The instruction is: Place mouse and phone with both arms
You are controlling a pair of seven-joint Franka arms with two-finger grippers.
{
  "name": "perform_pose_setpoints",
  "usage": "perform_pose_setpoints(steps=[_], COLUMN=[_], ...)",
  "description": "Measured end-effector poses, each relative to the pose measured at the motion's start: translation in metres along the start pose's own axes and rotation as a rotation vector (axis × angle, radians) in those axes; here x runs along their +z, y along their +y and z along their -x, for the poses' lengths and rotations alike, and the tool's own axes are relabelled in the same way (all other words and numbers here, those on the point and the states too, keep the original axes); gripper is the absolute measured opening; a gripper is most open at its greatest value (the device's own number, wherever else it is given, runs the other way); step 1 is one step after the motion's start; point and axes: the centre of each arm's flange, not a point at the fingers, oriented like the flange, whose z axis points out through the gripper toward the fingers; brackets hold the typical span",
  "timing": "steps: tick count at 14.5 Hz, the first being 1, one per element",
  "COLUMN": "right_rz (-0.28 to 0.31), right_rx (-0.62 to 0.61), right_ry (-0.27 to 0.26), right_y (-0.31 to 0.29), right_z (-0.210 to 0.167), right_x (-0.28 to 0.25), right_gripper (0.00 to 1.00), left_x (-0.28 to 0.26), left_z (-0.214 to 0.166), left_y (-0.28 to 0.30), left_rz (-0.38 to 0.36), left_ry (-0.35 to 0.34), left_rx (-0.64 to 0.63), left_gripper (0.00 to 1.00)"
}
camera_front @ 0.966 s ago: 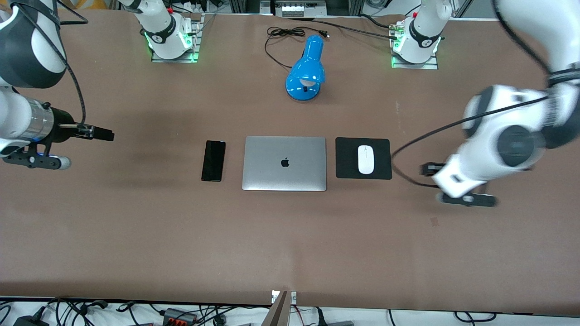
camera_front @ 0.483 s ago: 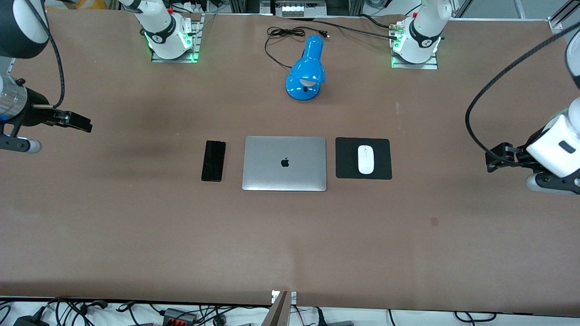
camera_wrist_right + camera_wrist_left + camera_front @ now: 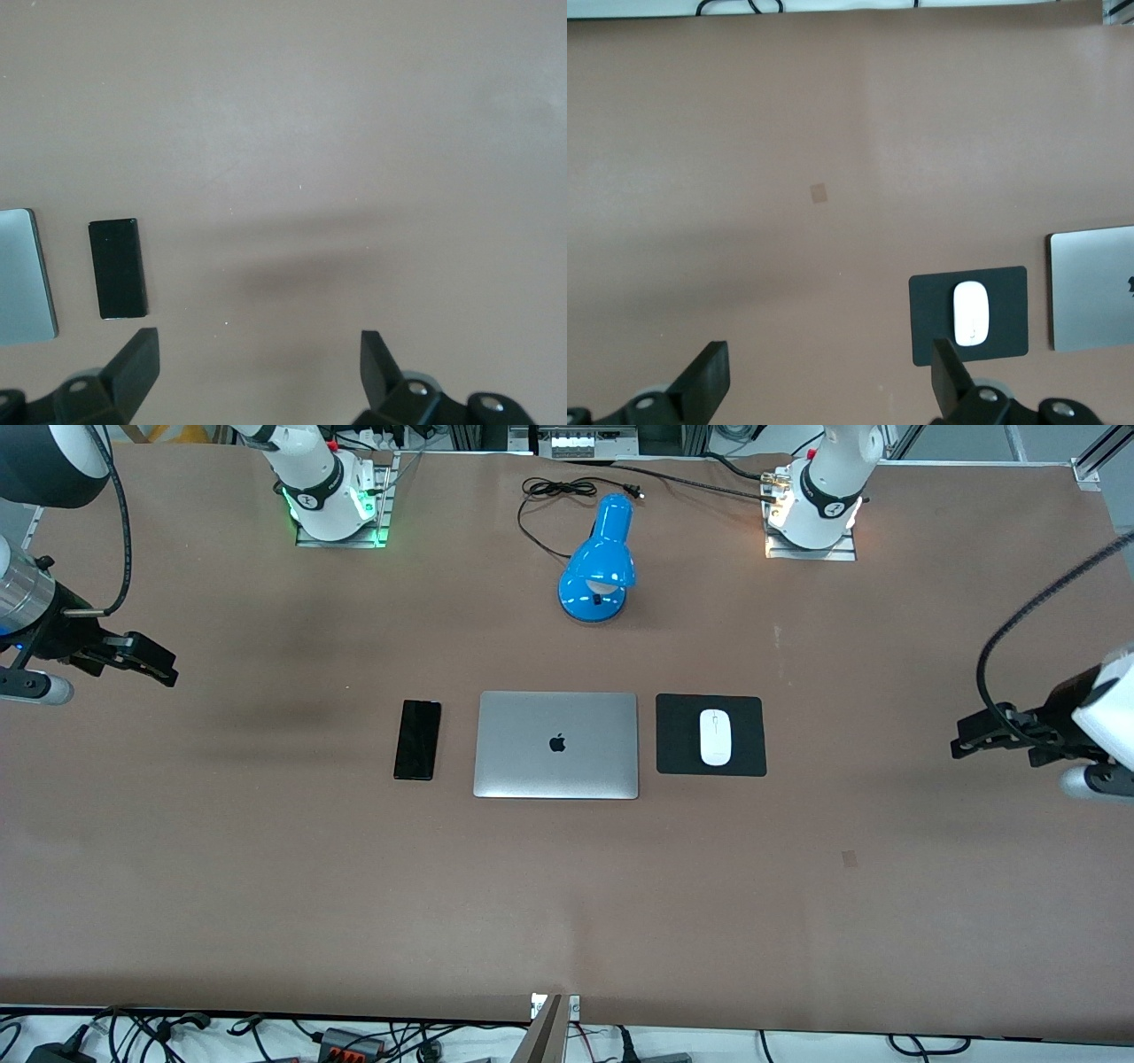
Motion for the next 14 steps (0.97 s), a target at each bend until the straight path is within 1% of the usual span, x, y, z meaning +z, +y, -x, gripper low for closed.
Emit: perform_pose_setpoints(steps=[2, 5, 6, 8, 11, 14], right_rz=[0.0, 0.008, 0.009, 0.005, -0.036, -0.044], right_rx=[-0.009, -0.02, -0.02, -0.018, -0.013, -0.013], right_ry=[-0.002, -0.058, -0.065, -0.058, -0.069, -0.079], right_y=[-0.002, -0.001, -0.001, -0.001, -0.005, -0.008], right_z=[0.001, 0.007, 0.008, 0.007, 0.007, -0.001], right_x=[-0.001, -0.002, -0.005, -0.011, -0.007, 0.0], right_gripper=[1.0, 1.0, 1.0, 1.0, 1.0, 1.0], left_x=[-0.001, -0.011, -0.012, -0.013, -0.013, -0.013], left_z=[0.031, 0.055, 0.057, 0.058, 0.058, 0.058], left_y=[0.019, 0.027, 0.027, 0.029, 0.03, 0.03], left_rz=[-0.029, -0.052, -0.054, -0.054, -0.054, -0.054], left_ry=[-0.01, -0.009, -0.015, -0.015, -0.015, -0.016], left_rx=[0.019, 0.023, 0.023, 0.025, 0.027, 0.027], left_gripper=[1.0, 1.0, 1.0, 1.0, 1.0, 1.0])
